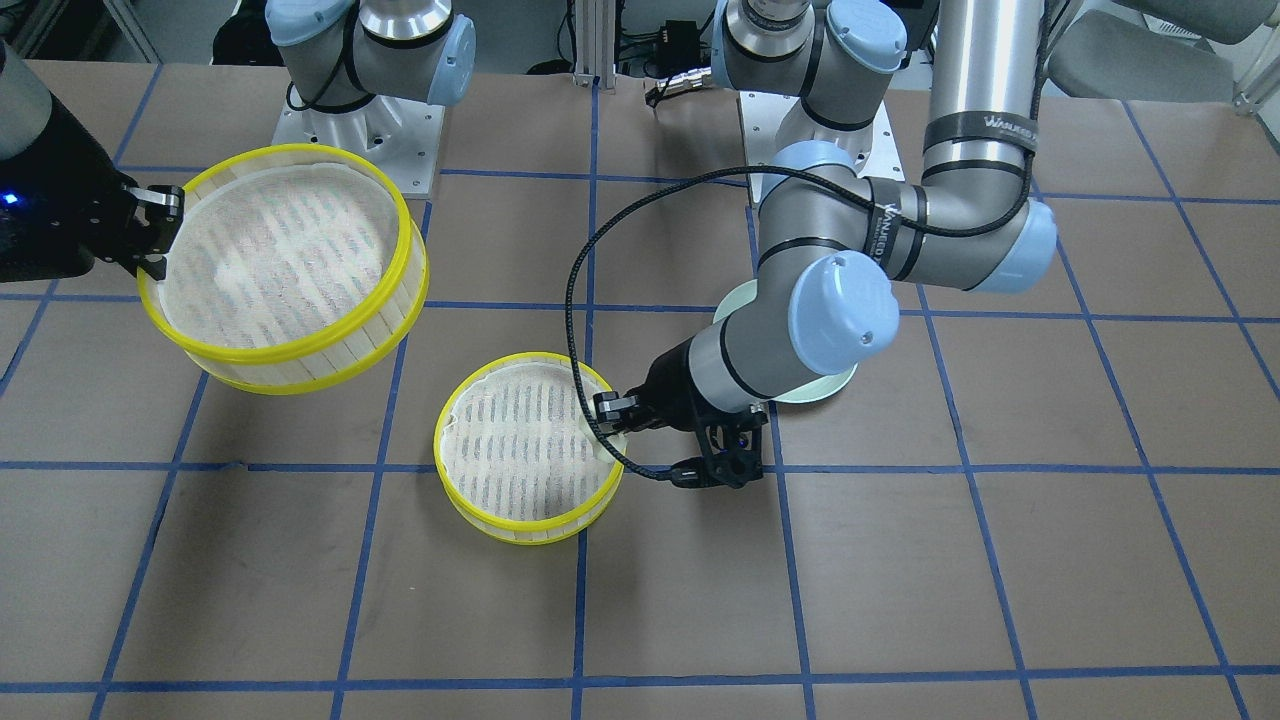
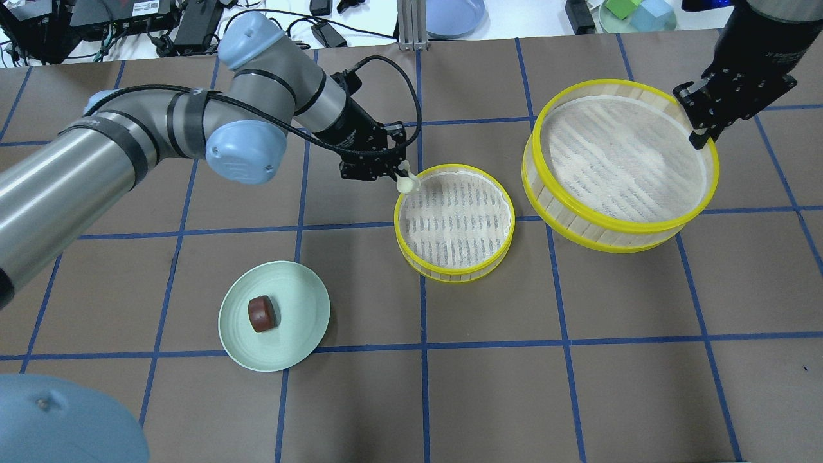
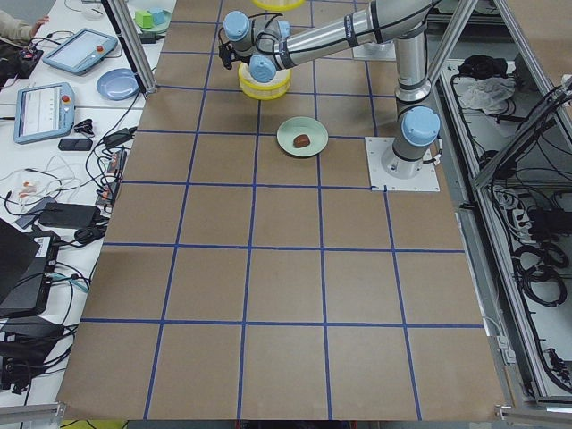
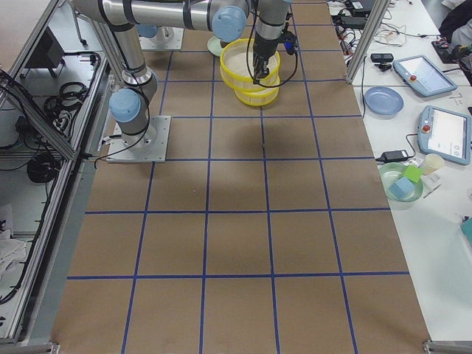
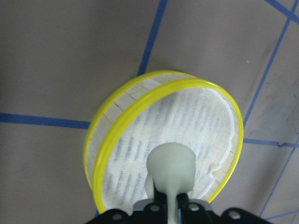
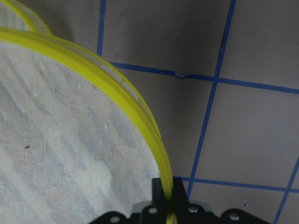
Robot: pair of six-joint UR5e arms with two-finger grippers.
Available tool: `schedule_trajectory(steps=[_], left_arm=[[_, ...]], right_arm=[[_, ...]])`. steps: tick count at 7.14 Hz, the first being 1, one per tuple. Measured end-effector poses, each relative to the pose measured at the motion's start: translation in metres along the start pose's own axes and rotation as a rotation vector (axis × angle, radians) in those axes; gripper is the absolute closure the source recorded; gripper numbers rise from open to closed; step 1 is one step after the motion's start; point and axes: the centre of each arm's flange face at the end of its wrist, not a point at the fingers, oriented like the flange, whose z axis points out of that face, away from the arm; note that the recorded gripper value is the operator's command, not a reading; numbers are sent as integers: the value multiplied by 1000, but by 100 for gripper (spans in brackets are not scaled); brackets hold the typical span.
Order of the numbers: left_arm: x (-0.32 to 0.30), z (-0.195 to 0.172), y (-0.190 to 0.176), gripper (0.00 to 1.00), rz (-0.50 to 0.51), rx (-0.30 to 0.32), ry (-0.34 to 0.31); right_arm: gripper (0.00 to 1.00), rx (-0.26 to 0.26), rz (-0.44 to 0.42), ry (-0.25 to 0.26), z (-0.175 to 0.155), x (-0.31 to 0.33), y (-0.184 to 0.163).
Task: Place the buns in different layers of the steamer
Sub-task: 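Carry the white bun into the lower steamer tier and release it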
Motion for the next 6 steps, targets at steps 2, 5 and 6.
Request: schedule_trajectory(steps=[2, 5, 6], left_arm=[[20, 53, 12, 1, 37, -20, -3], [27, 51, 14, 0, -25, 38, -53], [28, 42, 14, 0, -25, 69, -80]], right_arm=[[100, -1, -1, -1, 0, 1, 1], [100, -4, -3, -1, 1, 1, 1], [100, -4, -3, -2, 1, 1, 1]])
